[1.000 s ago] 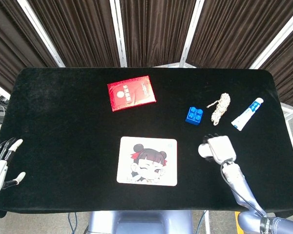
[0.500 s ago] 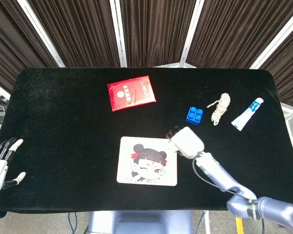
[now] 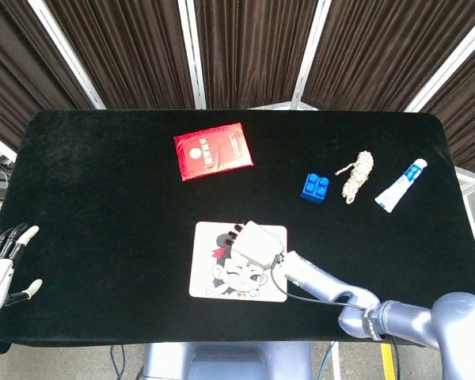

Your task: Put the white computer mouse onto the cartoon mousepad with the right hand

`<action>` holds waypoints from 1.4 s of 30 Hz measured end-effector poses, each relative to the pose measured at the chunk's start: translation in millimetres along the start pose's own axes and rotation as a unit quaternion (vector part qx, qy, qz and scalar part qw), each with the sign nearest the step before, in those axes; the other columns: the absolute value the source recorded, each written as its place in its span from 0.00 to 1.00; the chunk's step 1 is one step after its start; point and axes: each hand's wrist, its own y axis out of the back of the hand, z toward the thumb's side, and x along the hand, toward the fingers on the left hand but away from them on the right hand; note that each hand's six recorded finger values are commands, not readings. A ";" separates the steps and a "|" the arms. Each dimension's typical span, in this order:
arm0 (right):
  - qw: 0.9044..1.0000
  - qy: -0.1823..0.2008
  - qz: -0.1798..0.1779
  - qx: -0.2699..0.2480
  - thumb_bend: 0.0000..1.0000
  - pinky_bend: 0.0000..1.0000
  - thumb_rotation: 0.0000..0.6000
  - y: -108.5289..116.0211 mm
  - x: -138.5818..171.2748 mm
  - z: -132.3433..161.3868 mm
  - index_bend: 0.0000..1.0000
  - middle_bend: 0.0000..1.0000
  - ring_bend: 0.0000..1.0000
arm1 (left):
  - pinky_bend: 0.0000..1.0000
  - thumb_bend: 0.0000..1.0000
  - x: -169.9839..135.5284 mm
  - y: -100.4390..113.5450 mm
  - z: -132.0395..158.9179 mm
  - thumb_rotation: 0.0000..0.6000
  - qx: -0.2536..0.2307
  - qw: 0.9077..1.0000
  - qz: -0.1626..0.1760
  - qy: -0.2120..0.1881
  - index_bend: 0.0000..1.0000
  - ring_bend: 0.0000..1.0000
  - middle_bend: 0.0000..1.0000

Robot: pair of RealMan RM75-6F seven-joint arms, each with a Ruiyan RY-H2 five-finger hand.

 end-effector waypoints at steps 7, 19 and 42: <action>0.999 0.046 0.000 0.011 0.20 0.53 1.00 -6.7 -9.2 15.5 0.62 0.57 0.41 | 0.00 0.27 0.2 0.0 -0.1 1.00 0.000 1.000 -0.001 0.000 0.08 0.00 0.00; 0.998 0.059 0.008 0.002 0.18 0.40 1.00 -22.2 -5.3 23.6 0.62 0.55 0.39 | 0.00 0.27 -0.1 -0.1 0.1 1.00 0.001 1.000 -0.002 -0.001 0.08 0.00 0.00; 0.999 0.027 0.012 0.032 0.00 0.00 1.00 -29.3 2.6 15.5 0.20 0.01 0.00 | 0.00 0.27 -0.1 -0.1 -0.1 1.00 0.000 1.000 -0.002 0.000 0.08 0.00 0.00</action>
